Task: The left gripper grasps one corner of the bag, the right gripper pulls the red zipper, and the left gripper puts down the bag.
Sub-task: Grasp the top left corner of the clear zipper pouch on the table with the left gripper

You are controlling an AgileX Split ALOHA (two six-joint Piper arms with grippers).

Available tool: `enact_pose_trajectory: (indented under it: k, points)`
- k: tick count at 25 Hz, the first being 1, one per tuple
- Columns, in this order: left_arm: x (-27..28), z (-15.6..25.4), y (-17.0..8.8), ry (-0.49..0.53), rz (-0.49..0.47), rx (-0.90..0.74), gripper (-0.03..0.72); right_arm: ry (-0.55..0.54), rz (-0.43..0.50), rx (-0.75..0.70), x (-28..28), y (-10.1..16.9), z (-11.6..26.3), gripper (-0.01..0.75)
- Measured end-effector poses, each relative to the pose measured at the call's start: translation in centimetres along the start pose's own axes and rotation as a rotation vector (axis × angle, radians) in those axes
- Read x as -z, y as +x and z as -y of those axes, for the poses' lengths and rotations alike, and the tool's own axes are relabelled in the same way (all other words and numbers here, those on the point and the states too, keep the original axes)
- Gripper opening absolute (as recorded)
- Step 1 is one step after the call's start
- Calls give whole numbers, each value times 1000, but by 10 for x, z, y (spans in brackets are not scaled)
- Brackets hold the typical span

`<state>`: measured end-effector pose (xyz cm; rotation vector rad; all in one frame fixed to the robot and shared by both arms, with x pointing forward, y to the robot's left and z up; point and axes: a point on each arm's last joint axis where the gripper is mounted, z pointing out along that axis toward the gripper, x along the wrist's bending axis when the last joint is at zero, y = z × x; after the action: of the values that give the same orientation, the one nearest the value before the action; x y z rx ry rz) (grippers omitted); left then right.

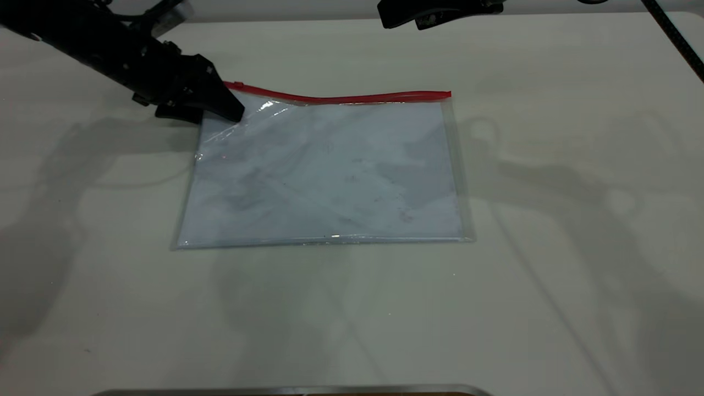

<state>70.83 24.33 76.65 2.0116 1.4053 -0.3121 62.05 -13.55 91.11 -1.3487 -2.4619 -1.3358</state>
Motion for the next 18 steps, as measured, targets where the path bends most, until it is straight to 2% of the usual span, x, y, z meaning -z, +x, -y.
enact_pose_trajectory:
  k: [4,10,15,18]
  points:
    - [0,0,-1,-1,1,-1,448,0,0,0,0,0,0,561]
    - [2,-2,-2,-1,9,-83,73,3,-32,28,0,3,0,541]
    - [13,-9,-15,-7,56,-316,52,-33,-40,128,-2,2,-1,529]
    - [17,-13,-29,-5,111,-492,52,-77,-41,138,-10,-3,-3,529]
